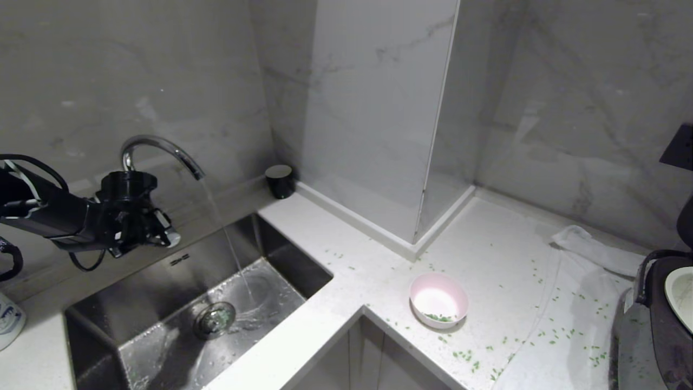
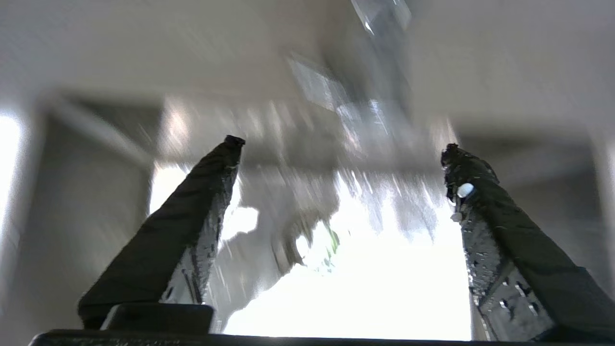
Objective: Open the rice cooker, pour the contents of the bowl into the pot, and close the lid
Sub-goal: Turn on the tap, then fill a bowl with water from the tap
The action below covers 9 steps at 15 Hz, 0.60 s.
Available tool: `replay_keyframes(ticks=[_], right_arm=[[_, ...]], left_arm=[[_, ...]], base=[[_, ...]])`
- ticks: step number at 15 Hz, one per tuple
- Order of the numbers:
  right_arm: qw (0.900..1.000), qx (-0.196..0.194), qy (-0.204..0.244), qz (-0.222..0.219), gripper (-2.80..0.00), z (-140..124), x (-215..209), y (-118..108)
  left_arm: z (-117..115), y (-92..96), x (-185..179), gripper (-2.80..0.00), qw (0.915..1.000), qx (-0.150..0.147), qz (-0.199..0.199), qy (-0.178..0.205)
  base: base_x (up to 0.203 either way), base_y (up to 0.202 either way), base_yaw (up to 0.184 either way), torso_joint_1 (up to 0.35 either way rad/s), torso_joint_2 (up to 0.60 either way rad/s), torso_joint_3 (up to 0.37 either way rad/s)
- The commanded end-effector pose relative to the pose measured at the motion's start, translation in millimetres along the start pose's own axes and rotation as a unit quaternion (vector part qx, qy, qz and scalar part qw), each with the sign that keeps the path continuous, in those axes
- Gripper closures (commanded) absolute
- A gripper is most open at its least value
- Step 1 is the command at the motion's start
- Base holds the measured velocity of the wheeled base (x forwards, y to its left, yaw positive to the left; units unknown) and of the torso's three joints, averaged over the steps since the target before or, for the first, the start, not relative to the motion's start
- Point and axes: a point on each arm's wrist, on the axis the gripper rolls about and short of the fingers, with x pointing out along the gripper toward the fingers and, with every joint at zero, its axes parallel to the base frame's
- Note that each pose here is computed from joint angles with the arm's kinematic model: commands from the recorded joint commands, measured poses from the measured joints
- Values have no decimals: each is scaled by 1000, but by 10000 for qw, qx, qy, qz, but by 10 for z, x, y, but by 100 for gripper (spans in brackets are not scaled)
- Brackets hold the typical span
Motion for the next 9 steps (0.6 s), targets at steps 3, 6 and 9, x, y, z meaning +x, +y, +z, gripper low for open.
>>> replay_keyframes(ticks=[3, 6, 9], right_arm=[[10000, -1, 8, -2, 0, -4, 1, 0], [10000, -1, 1, 3, 0, -5, 0, 0], [10000, -1, 9, 5, 0, -5, 1, 0]], left_arm=[[-434, -120, -757, -280, 9927, 497, -838, 716], [-808, -184, -1181, -280, 9800, 1036, -1269, 1132], [-964, -338, -1535, -280, 9668, 1361, -1807, 1184]], base=[[0, 0, 0, 0, 0, 0], [0, 0, 0, 0, 0, 0], [0, 0, 0, 0, 0, 0]])
